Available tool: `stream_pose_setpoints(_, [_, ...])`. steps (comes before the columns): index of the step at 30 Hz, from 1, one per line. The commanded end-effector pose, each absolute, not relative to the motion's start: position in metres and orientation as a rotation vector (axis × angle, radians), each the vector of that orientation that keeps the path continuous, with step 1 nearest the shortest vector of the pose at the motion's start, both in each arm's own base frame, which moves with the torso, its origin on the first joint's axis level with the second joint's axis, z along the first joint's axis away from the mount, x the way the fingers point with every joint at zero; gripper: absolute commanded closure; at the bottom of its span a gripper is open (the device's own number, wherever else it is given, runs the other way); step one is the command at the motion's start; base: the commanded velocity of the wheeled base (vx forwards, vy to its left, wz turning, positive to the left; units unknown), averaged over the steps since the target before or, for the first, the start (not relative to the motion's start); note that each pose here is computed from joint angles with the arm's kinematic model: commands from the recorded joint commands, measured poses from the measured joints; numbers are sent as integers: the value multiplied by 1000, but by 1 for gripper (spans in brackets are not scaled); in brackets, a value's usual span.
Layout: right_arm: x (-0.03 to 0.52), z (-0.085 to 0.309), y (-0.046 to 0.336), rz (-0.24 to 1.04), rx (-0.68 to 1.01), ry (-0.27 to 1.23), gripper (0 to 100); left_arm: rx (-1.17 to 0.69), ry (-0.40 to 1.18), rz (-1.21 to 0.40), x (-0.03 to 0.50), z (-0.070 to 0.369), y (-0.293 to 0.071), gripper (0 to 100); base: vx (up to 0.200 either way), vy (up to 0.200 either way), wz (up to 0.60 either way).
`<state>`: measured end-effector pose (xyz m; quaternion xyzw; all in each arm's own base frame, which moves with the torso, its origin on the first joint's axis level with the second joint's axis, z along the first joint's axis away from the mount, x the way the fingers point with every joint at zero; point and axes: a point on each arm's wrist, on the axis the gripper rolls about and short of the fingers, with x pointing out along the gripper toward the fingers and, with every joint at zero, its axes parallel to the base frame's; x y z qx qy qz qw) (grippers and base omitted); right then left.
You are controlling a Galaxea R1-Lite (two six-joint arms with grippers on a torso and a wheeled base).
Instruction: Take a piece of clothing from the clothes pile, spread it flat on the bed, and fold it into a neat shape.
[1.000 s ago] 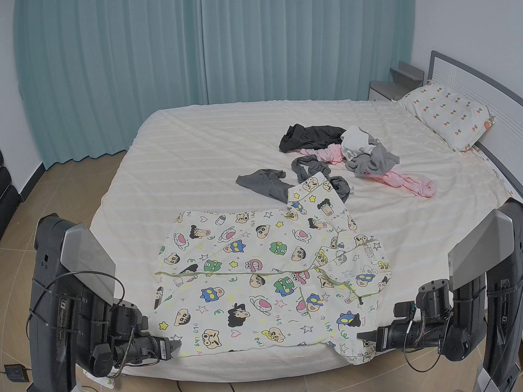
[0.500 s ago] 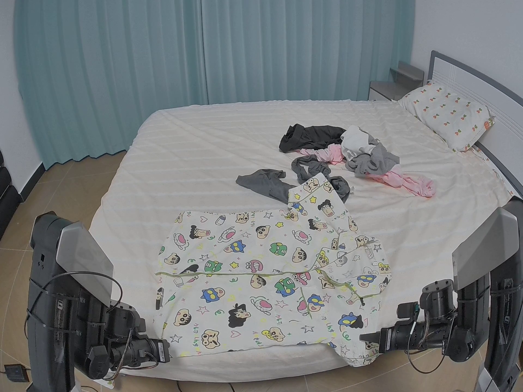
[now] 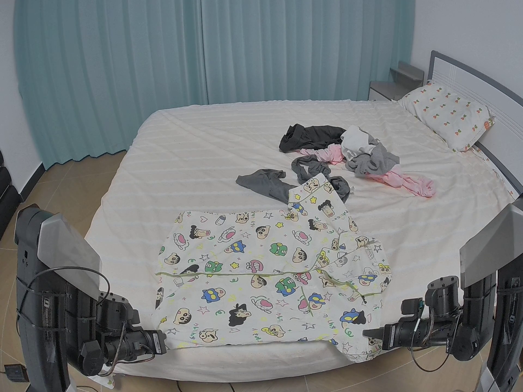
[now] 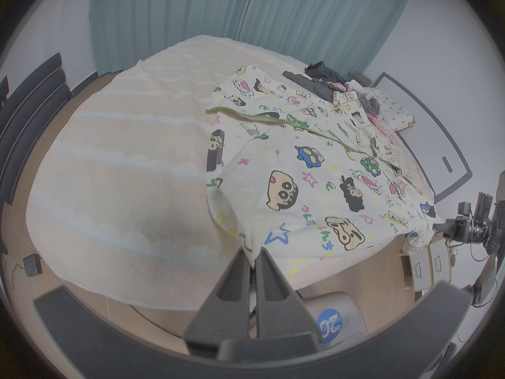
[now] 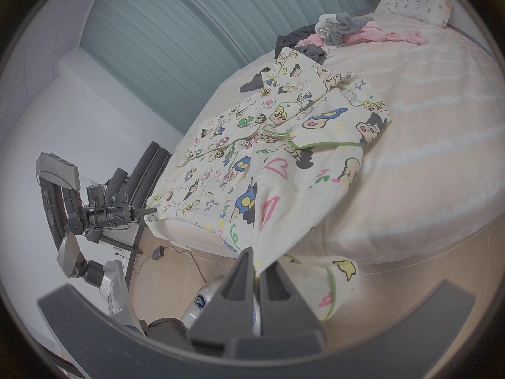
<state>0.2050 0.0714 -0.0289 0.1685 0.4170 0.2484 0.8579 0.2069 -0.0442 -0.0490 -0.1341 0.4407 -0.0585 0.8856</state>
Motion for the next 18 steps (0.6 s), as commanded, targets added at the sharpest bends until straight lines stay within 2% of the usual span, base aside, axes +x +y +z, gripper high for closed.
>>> stream_pose_setpoints(1, [199,-30,70,518,331,915,100,-273,937,-145,198,-34,-43,100,0,0,0])
stream_pose_setpoints(18, [186,-31,65,531,224,1020,100,-247,1017,-161,190,-32,-38,100,0,0,0])
